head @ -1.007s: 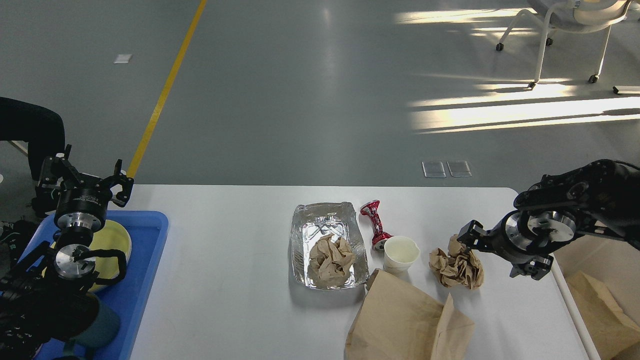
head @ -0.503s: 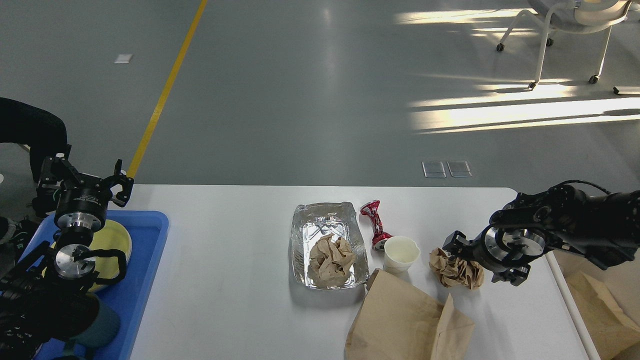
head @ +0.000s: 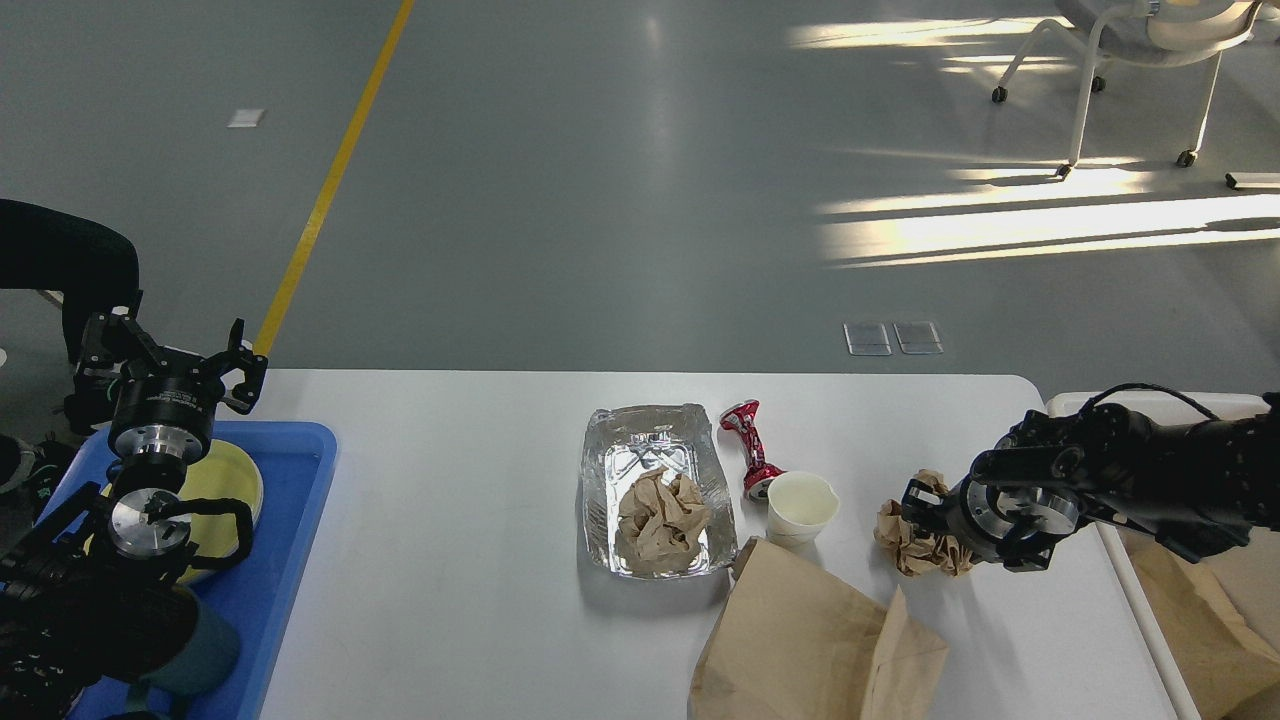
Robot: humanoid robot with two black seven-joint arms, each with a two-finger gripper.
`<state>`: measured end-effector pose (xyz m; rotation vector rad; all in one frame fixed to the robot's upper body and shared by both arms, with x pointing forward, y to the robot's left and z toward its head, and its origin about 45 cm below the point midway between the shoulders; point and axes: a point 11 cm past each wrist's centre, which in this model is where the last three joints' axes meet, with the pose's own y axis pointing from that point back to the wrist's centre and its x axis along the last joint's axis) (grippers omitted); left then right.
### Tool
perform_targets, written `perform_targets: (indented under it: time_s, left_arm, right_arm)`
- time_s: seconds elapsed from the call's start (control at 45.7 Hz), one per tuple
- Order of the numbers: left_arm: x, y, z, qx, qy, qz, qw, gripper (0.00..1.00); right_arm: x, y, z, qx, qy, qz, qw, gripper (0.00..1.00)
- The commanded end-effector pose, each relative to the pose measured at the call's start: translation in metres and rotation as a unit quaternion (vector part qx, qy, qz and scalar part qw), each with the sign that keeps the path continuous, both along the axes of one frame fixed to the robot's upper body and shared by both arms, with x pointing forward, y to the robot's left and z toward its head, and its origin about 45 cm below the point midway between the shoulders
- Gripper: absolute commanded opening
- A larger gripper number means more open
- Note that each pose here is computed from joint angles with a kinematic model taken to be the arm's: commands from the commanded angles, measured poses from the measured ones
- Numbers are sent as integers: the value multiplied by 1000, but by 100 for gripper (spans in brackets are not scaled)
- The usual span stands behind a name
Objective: Tidy desktop
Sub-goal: 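Carry the crumpled paper into the white bin and release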
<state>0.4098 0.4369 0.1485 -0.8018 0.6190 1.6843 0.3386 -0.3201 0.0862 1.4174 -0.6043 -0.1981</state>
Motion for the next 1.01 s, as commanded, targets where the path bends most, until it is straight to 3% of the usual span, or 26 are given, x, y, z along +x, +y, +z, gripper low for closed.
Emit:
perform_targets:
  time_s: [0.0,0.175,0.482,0.788,0.985]
  left_arm:
    - [0,0,0,0,0,0,1000,96]
    - [0,0,0,0,0,0,1000,96]
    - [0,0,0,0,0,0,1000,96]
    - [0,0,0,0,0,0,1000,96]
    - [0,0,0,-1,0,1,1000,96]
  right_arm:
    - [4,0,4,-1,-6,1,1000,0]
    - [20,-4,30,10,-30,-10,999,0]
    - [54,-35,148,47,-111,-38,992,0]
    - [60,-5,278,139,-134,49,980,0]
    - [69,-34,267,112,-154,5,982,0]
